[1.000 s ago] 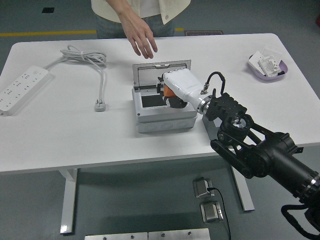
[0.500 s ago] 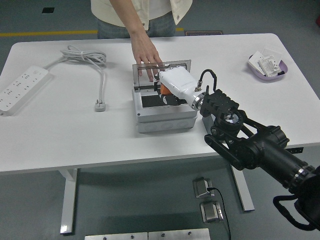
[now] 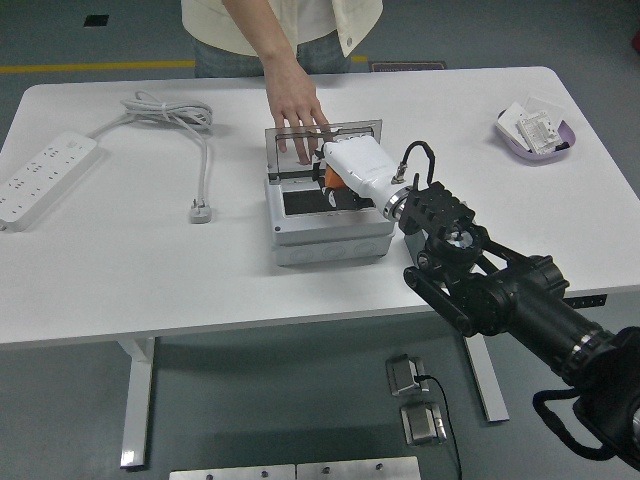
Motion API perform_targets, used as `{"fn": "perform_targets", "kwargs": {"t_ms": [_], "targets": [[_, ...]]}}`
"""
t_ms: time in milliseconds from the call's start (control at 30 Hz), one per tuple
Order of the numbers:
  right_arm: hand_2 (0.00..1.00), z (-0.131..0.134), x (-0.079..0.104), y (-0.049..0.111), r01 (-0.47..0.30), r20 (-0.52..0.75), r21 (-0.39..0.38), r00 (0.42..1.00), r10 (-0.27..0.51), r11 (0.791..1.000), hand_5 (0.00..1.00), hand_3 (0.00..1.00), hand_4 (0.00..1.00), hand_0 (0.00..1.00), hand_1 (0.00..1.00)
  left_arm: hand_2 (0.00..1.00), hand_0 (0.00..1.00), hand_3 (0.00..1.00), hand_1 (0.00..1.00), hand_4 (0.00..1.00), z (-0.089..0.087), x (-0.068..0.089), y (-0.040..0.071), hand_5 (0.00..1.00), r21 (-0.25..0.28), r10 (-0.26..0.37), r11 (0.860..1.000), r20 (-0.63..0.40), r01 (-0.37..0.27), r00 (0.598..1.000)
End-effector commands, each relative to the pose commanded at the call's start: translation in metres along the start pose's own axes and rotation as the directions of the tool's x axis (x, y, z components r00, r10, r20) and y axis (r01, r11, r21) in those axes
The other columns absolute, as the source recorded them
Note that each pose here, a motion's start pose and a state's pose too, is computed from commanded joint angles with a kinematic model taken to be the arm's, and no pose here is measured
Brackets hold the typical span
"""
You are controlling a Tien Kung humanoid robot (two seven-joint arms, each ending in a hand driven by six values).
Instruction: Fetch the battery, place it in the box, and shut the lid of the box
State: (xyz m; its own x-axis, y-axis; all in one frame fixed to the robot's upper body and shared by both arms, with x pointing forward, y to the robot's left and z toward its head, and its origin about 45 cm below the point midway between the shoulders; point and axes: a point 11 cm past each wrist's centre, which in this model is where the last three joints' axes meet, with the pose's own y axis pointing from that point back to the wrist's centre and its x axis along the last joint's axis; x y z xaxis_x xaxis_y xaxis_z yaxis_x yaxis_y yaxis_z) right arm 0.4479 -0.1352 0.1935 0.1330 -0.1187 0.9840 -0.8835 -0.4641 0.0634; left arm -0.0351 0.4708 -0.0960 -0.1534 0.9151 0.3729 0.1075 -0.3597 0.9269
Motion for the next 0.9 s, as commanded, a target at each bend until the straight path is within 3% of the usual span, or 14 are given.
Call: {"fn": "perform_targets", "kwargs": {"t_ms": [200, 233, 400, 433, 600, 633, 800, 833, 900], "targets": [[0.342, 0.0002, 0.0006, 0.0004, -0.019, 0.026, 0.004, 0.999, 0.019, 1.000, 0.002, 0.251, 0.002, 0.178, 0.180, 0.680, 0.638, 0.686, 0.668, 0.706, 0.0000, -0.0002, 0.0000, 0.202, -0.001, 0.000, 1.000, 0.000, 0.000, 1.000], [0.368, 0.0003, 0.0006, 0.0004, -0.020, 0.026, 0.004, 0.999, 0.020, 1.000, 0.002, 0.352, 0.073, 0.195, 0.194, 0.680, 0.638, 0.686, 0.669, 0.706, 0.0000, -0.0002, 0.0000, 0.202, -0.001, 0.000, 1.000, 0.000, 0.000, 1.000], [0.368, 0.0000, 0.0002, 0.0005, -0.025, 0.021, 0.010, 0.999, 0.025, 1.000, 0.002, 0.352, 0.073, 0.195, 0.194, 0.680, 0.638, 0.686, 0.669, 0.706, 0.0005, -0.0003, 0.0000, 0.202, -0.002, 0.000, 1.000, 0.001, 0.000, 1.000], [0.397, -0.0002, 0.0001, 0.0005, -0.026, 0.020, 0.012, 0.999, 0.025, 1.000, 0.002, 0.480, 0.222, 0.215, 0.215, 0.680, 0.639, 0.687, 0.669, 0.707, 0.0008, -0.0003, 0.0001, 0.203, -0.002, 0.000, 1.000, 0.001, 0.000, 1.000], [0.397, -0.0020, -0.0014, 0.0007, -0.029, 0.010, 0.033, 1.000, 0.029, 0.999, 0.002, 0.480, 0.222, 0.215, 0.215, 0.680, 0.639, 0.687, 0.669, 0.707, 0.0027, 0.0003, 0.0002, 0.203, -0.007, 0.001, 1.000, 0.002, -0.001, 1.000], [0.467, -0.0024, -0.0016, 0.0007, -0.031, 0.007, 0.038, 1.000, 0.030, 0.999, 0.010, 0.591, 0.423, 0.256, 0.285, 0.680, 0.638, 0.687, 0.669, 0.707, 0.0029, 0.0004, 0.0003, 0.203, -0.007, 0.001, 1.000, 0.003, -0.001, 1.000], [0.467, -0.0014, -0.0037, 0.0006, -0.030, -0.010, 0.057, 0.999, 0.030, 0.998, 0.010, 0.591, 0.423, 0.256, 0.285, 0.680, 0.638, 0.687, 0.669, 0.707, 0.0041, 0.0008, 0.0004, 0.203, -0.009, 0.002, 1.000, 0.005, -0.002, 1.000], [0.493, -0.0005, -0.0042, 0.0006, -0.029, -0.012, 0.060, 0.999, 0.030, 0.998, 0.047, 0.617, 0.479, 0.299, 0.334, 0.679, 0.639, 0.687, 0.669, 0.707, 0.0045, 0.0009, 0.0004, 0.202, -0.010, 0.002, 1.000, 0.006, -0.002, 1.000], [0.493, 0.0008, -0.0050, 0.0005, -0.029, -0.014, 0.062, 0.999, 0.030, 0.998, 0.047, 0.617, 0.479, 0.299, 0.334, 0.679, 0.639, 0.687, 0.669, 0.707, 0.0049, 0.0011, 0.0005, 0.202, -0.010, 0.003, 1.000, 0.006, -0.003, 1.000]]}}
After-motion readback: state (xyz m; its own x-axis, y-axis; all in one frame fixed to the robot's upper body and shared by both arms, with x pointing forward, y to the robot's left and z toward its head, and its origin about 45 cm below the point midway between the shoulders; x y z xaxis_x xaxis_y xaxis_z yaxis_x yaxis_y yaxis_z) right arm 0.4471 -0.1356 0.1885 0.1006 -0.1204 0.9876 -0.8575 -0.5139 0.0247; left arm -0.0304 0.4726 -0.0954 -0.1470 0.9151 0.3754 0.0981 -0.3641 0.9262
